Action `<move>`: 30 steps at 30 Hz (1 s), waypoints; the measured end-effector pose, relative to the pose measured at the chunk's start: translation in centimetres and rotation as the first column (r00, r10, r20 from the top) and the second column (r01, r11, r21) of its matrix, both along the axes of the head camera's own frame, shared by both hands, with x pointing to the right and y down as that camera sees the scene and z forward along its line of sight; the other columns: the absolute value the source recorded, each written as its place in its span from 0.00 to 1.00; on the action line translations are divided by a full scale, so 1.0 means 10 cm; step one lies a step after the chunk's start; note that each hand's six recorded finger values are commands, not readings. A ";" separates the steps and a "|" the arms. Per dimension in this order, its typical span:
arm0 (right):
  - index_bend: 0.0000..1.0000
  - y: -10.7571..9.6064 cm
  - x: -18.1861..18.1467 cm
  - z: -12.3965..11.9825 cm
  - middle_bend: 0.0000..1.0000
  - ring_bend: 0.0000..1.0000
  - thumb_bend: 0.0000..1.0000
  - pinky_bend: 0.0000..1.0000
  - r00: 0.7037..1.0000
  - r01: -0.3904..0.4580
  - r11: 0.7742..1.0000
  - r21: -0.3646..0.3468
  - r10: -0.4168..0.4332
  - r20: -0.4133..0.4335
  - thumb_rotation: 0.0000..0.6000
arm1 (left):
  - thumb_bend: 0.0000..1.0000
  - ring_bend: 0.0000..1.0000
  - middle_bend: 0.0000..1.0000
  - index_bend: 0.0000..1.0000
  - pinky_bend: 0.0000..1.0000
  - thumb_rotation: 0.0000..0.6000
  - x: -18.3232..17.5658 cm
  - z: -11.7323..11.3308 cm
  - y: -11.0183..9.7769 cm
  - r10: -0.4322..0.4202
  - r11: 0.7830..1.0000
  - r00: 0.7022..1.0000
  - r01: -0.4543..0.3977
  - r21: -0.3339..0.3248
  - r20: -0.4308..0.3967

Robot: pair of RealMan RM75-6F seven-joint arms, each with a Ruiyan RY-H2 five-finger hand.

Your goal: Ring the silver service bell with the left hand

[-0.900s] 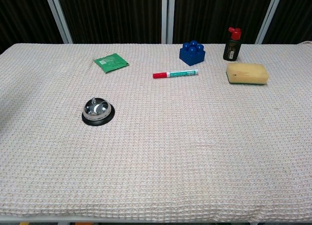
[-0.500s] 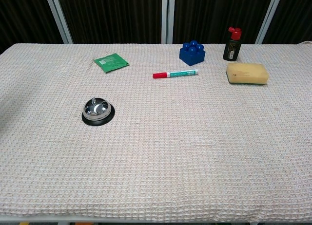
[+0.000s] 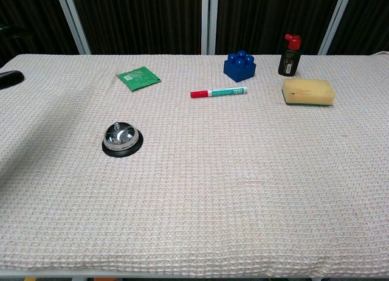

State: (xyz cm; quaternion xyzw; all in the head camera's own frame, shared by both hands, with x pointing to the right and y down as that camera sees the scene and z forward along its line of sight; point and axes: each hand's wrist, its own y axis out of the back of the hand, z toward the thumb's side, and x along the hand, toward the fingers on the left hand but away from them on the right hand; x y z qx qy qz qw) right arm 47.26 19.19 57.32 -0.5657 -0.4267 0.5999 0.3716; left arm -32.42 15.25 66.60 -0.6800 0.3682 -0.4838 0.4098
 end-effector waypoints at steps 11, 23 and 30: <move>0.00 0.01 0.09 0.01 0.00 0.00 0.24 0.00 1.000 -0.019 1.000 -0.009 0.019 -0.002 1.00 | 0.00 0.00 0.00 0.00 0.00 0.00 0.63 0.66 0.02 0.087 0.988 0.995 -0.093 -0.119 -0.056; 0.00 0.01 0.15 0.01 0.00 0.00 0.24 0.00 0.999 -0.032 0.999 -0.010 0.032 0.015 1.00 | 0.00 0.00 0.00 0.00 0.00 0.00 0.86 1.00 0.06 0.132 0.977 0.991 -0.134 -0.165 -0.021; 0.00 0.01 0.16 0.01 0.00 0.00 0.24 0.00 0.999 -0.035 0.999 -0.013 0.035 0.015 1.00 | 0.00 0.00 0.00 0.00 0.00 0.00 0.86 1.16 0.10 0.149 0.969 0.989 -0.145 -0.198 0.005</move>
